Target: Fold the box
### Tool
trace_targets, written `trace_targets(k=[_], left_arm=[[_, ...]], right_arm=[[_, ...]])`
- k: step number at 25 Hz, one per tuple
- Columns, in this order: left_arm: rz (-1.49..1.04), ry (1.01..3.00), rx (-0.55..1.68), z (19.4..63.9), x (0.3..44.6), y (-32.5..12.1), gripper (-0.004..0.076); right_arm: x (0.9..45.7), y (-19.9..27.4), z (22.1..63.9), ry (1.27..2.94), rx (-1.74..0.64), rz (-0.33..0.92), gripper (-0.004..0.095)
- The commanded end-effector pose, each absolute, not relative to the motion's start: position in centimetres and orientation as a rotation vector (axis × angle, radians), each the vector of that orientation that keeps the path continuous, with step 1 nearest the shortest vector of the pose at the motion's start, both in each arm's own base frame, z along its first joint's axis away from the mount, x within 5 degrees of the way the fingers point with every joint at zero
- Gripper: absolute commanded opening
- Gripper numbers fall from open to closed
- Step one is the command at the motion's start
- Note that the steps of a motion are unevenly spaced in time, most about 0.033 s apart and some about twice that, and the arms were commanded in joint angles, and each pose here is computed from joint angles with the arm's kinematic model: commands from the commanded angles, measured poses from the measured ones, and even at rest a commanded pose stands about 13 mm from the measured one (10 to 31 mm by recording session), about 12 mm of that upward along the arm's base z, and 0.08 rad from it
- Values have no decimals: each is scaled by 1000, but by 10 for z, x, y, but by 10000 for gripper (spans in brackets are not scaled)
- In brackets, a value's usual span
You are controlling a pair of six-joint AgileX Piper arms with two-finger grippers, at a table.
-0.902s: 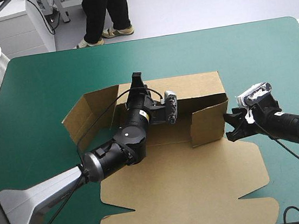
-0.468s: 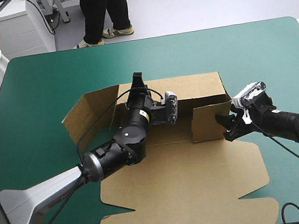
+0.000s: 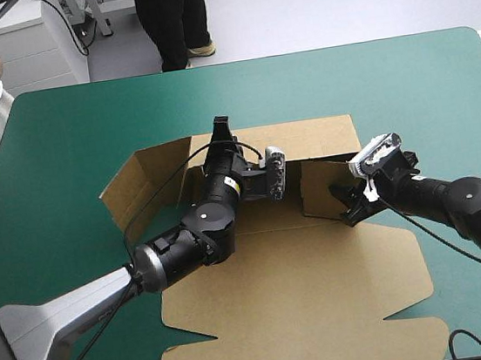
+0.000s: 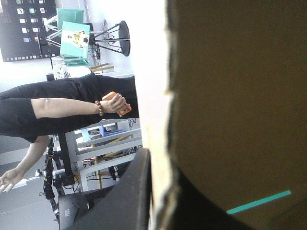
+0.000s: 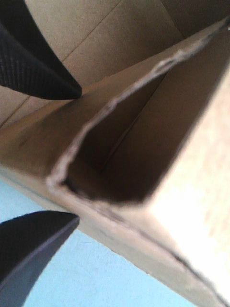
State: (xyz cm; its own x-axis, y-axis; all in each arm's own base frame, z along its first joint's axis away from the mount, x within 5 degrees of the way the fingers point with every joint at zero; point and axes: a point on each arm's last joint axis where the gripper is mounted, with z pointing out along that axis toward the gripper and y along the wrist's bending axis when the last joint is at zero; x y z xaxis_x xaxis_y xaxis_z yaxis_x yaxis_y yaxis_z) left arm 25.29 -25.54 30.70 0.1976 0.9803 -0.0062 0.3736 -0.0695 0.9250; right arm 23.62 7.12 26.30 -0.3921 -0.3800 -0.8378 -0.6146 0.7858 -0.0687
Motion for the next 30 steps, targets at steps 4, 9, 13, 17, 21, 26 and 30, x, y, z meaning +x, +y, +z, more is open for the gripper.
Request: trace_targets(k=[4,9,13,17,21,26,30], left_arm=[[836,1353,1533,323,249,-253,-7],[817,1350,1536,323,248,-254,-7],[811,1349,1535,323,248,-254,-7],[811,1349,1535,323,248,-254,-7],[804,1358,1534,322,248,-254,-5],[759,1345,1551,322,235,-264,126],[743,1318,1567,323,226,-271,264]], right_arm=[[241,76,274,1990,-689,316,542],[240,76,274,1993,-689,318,247],[239,78,274,1994,-709,348,-15],[238,80,274,1995,-720,364,-18],[241,76,274,2022,-611,360,-17],[243,72,274,2039,-541,326,-13],[244,70,273,2055,-515,308,-13]])
